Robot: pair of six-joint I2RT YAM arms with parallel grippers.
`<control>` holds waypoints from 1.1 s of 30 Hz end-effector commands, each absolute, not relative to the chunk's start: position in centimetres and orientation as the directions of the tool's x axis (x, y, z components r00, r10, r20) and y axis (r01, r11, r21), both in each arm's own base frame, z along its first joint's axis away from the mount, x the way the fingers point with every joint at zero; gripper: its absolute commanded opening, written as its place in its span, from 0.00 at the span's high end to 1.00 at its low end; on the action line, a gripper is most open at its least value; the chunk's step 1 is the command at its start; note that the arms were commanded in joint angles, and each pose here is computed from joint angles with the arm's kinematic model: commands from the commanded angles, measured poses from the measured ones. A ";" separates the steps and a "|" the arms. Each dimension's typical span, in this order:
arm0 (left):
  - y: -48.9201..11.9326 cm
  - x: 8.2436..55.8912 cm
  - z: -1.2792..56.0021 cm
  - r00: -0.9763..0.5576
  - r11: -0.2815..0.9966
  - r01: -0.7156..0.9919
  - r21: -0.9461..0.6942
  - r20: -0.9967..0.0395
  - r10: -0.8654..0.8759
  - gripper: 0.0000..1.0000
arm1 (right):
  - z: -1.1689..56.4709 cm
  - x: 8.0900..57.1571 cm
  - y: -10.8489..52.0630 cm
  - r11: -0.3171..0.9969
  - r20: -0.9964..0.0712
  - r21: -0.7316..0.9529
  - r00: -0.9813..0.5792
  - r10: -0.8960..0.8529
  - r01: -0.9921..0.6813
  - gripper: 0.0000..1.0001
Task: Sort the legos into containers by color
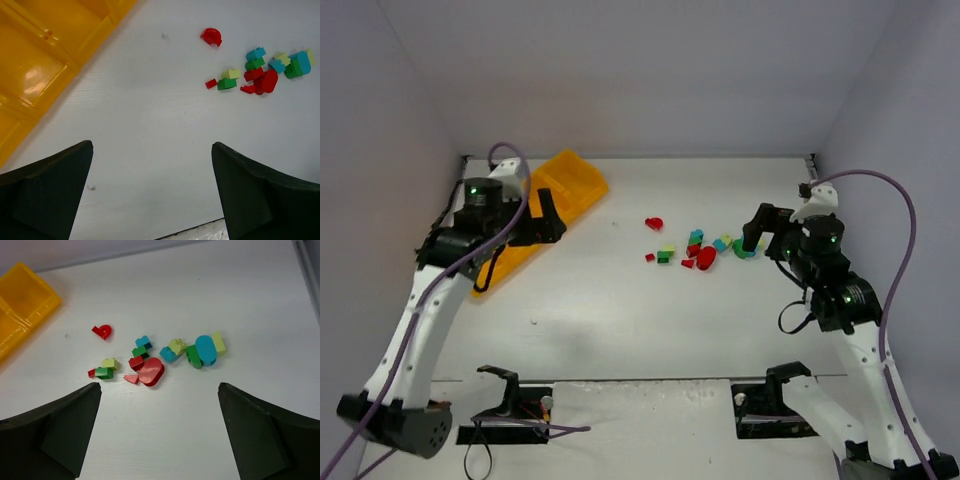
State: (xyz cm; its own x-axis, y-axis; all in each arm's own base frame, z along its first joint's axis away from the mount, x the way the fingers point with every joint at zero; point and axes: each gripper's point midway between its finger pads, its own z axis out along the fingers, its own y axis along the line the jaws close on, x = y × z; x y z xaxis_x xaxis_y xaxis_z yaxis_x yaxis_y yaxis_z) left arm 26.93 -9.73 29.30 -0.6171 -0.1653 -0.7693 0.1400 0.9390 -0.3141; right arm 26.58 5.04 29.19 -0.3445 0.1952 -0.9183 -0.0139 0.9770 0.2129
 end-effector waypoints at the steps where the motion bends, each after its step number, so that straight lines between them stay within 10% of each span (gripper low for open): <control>1: -13.2 31.6 31.3 -0.558 0.918 0.236 -0.319 -0.818 -0.141 0.03 | 29.2 29.2 5.9 0.962 -0.906 0.271 -0.334 0.259 0.012 0.02; 33: -34.4 48.5 10.8 -0.653 0.871 0.489 -0.056 -0.685 0.323 0.03 | 25.1 33.3 7.3 0.958 -0.852 0.285 -0.447 0.272 0.040 0.04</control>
